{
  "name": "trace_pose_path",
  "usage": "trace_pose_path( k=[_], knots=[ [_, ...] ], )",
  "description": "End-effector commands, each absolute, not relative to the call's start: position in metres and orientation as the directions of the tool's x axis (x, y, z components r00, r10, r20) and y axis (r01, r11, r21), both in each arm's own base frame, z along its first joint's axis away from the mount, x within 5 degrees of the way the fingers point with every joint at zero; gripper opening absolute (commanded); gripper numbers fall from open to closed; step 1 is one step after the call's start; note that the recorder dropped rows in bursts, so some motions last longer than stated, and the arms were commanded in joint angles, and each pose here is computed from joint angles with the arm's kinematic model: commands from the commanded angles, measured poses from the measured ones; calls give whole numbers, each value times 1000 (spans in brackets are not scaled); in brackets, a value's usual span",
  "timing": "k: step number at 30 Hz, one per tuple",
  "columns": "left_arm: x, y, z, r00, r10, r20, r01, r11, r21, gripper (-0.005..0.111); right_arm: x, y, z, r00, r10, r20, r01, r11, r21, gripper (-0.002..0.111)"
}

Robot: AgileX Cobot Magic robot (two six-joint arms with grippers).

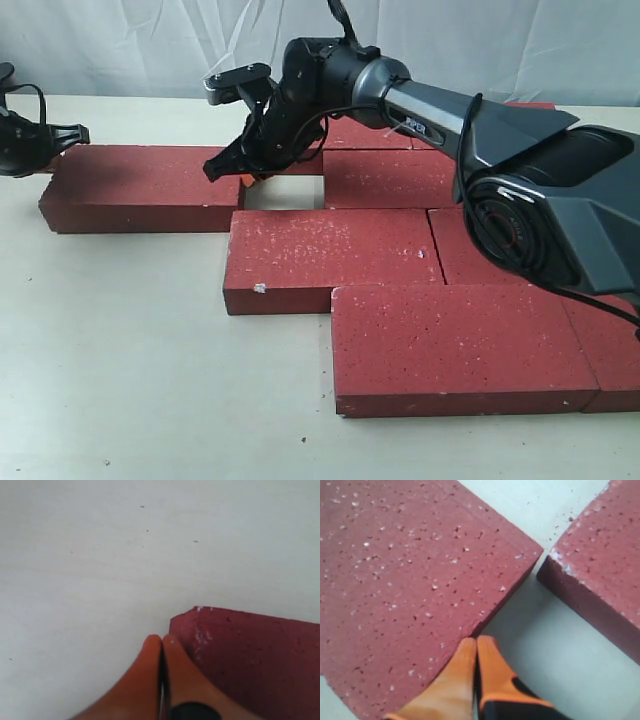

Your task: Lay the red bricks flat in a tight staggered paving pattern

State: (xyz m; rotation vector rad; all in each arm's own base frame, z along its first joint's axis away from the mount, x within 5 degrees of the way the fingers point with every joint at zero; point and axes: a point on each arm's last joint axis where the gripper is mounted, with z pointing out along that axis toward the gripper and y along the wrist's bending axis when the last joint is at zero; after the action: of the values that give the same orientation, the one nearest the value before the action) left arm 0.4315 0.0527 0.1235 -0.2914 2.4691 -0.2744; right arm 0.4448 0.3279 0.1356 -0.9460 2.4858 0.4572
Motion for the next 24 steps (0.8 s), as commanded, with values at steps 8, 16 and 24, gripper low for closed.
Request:
trace_pose_path(
  k=[8,16,24],
  knots=[
    [429,42,124,-816,-240,-526,-91,952,-293,0,436,331,132,-682,-576,-450,-699,695,170,-1],
    [428,42,124,-820,-238,-521,-87,951,-298,0,438,329,133,-678,-577,-457,-699,697,157,-1],
    [429,42,124,-817,-243,-522,-91,950,-300,0,439,324,158,-646,-590,-484,-713,693,107,-1]
  ],
)
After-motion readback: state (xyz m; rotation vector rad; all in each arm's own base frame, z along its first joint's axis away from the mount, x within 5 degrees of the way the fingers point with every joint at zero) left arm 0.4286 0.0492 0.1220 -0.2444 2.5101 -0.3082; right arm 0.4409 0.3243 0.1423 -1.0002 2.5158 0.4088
